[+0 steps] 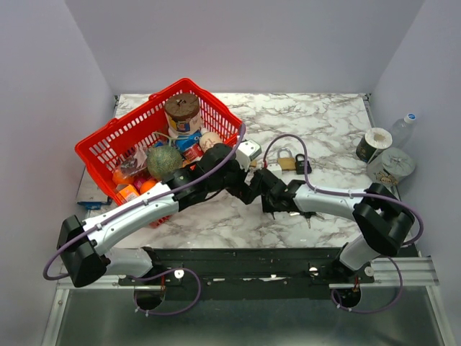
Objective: Unlock with the key
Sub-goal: Pick up the key from the center of the board.
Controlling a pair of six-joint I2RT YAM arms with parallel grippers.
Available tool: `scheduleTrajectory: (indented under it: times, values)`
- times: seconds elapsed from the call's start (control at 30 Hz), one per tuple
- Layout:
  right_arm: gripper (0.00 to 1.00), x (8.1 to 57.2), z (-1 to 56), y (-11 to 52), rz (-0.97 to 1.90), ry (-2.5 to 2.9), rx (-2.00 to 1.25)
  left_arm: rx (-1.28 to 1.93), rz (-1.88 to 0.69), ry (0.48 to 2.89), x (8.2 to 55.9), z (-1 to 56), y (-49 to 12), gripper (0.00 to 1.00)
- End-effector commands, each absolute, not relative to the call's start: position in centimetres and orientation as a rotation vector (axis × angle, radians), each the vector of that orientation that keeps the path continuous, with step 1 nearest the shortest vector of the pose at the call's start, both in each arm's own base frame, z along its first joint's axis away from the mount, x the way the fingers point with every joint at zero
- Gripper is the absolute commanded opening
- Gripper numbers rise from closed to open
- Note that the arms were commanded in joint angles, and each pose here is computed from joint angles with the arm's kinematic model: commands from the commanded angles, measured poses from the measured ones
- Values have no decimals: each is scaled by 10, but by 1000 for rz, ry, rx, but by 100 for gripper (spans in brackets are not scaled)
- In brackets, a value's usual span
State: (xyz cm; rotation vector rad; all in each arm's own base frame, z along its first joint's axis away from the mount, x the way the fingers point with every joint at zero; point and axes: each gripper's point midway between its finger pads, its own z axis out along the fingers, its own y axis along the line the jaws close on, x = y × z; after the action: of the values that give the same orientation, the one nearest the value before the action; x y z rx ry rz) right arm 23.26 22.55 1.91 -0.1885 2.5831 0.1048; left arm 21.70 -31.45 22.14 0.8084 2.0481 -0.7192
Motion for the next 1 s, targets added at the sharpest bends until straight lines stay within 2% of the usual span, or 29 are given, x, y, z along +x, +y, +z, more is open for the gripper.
scheduleTrajectory:
  times: [0.0,0.17,0.4,0.6,0.73,0.97]
  values:
    - [3,222,19,215,46,2582,-190,699,-687,1957,235,244,-312,99]
    - [1,221,23,217,85,2573,-173,691,-686,1945,236,247,-310,99]
    - [1,225,60,232,283,2481,-113,682,-699,1901,235,255,-308,99]
    - [1,228,136,245,551,2286,-68,714,-776,1808,224,271,-310,99]
    - [1,223,201,250,753,2107,-53,748,-881,1666,209,298,-313,99]
    - [1,199,292,252,1017,1878,-106,832,-1012,1493,187,321,-311,99]
